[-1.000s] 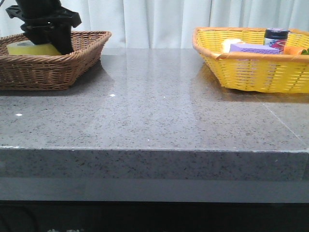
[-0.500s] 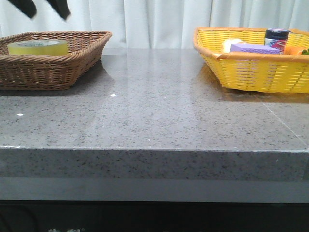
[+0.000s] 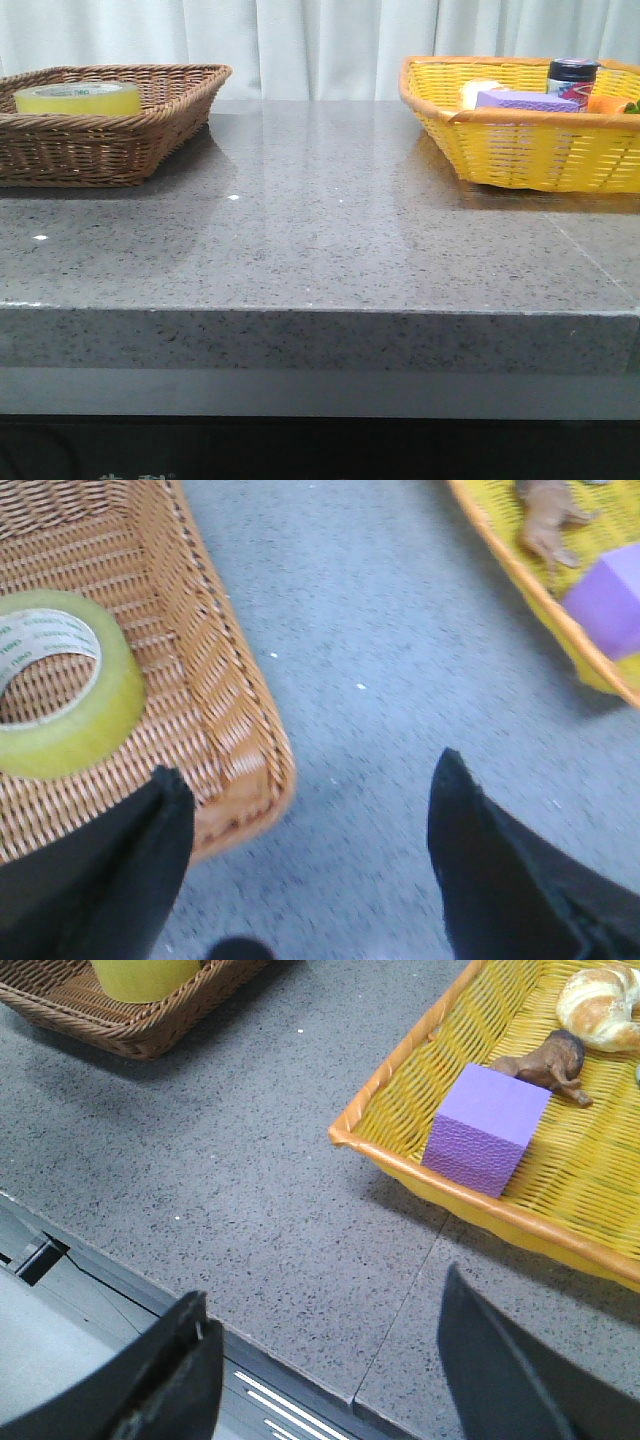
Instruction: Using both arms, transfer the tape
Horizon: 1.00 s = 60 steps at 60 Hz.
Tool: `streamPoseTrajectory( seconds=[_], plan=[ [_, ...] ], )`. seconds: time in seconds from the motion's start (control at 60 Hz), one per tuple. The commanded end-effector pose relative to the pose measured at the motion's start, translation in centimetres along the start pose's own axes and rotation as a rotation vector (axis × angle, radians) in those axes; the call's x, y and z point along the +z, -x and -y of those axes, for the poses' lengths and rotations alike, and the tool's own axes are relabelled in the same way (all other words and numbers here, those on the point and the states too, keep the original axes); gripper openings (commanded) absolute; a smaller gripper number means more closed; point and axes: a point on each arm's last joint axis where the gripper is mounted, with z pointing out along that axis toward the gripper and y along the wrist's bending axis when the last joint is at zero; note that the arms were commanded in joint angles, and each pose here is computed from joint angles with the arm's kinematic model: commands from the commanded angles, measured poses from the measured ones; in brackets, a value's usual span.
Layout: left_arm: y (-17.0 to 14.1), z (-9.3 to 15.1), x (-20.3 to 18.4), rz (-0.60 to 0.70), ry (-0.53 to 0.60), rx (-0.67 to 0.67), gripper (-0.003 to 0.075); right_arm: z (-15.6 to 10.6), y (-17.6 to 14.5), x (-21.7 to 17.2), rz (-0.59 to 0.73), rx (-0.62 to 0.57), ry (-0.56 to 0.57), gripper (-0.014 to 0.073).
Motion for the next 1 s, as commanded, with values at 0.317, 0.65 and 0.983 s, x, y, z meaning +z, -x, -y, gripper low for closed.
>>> streamPoseTrajectory(
  seconds=[0.317,0.65,0.983],
  plan=[
    [-8.7,0.9,-8.1,0.259,-0.021,-0.001,0.0492,0.0,1.3,-0.5,0.092,0.0,-0.001,0.0489],
    [-12.5,1.1,-9.5,0.298,-0.03,-0.007,0.0492,0.0,1.2,-0.5,0.08,0.0,-0.001,0.0489],
    [-12.5,1.1,-9.4,0.298,-0.03,-0.007,0.0242,0.0,0.8,-0.5,0.046,0.0,-0.001,0.0084]
  ],
)
